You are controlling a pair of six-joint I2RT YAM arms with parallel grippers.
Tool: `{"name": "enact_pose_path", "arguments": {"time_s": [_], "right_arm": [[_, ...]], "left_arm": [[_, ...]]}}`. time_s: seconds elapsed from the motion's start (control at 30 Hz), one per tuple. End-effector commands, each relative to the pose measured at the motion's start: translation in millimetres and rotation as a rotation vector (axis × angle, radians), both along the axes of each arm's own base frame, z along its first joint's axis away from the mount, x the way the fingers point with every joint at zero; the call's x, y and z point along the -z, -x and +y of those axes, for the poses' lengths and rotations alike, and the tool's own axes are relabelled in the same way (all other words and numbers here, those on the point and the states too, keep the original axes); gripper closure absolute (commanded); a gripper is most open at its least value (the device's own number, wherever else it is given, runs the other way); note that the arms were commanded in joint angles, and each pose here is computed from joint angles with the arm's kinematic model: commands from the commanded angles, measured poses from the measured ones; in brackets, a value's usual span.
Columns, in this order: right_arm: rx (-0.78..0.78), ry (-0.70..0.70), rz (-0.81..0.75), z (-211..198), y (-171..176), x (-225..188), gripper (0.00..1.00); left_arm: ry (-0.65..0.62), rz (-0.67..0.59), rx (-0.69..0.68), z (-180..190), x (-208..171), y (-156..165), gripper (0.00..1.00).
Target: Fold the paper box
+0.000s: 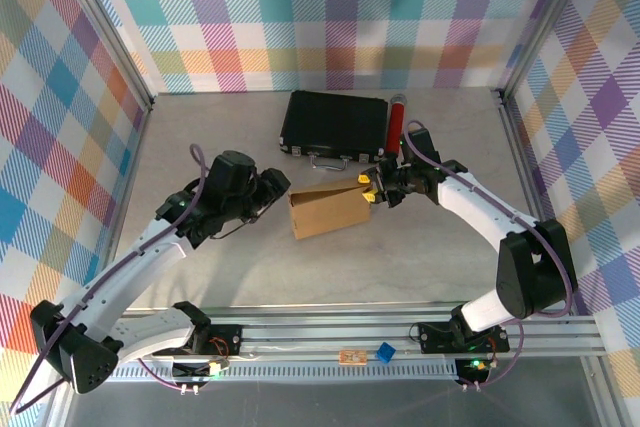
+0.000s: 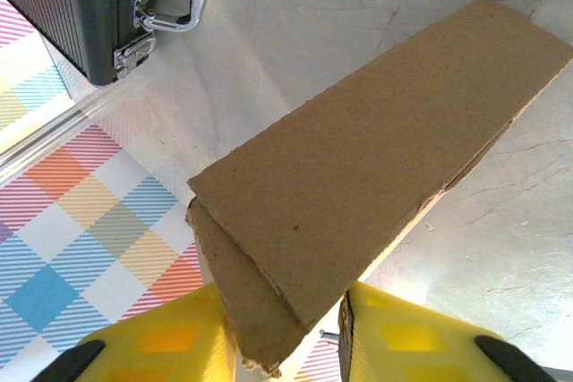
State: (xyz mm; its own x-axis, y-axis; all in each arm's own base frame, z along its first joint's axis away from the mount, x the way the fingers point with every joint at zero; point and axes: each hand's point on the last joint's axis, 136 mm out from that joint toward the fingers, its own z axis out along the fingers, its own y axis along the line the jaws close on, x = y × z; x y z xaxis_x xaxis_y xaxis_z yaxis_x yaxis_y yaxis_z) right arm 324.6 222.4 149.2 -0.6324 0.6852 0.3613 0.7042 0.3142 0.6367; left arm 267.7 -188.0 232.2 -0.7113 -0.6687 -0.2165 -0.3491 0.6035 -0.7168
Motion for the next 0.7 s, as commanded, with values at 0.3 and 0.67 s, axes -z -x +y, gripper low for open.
{"name": "enact_pose_path", "arguments": {"time_s": [0.3,0.67], "right_arm": [[0.016,0.08,0.065,-14.8,14.3,24.0,0.7],[0.015,0.079,0.066,-14.8,14.4,24.3,0.71]], "left_arm": [[0.475,0.254,-0.296,-38.5,35.2,-24.6,0.33],[0.46,0.308,-0.339,-32.1,58.7,-16.2,0.52]]}}
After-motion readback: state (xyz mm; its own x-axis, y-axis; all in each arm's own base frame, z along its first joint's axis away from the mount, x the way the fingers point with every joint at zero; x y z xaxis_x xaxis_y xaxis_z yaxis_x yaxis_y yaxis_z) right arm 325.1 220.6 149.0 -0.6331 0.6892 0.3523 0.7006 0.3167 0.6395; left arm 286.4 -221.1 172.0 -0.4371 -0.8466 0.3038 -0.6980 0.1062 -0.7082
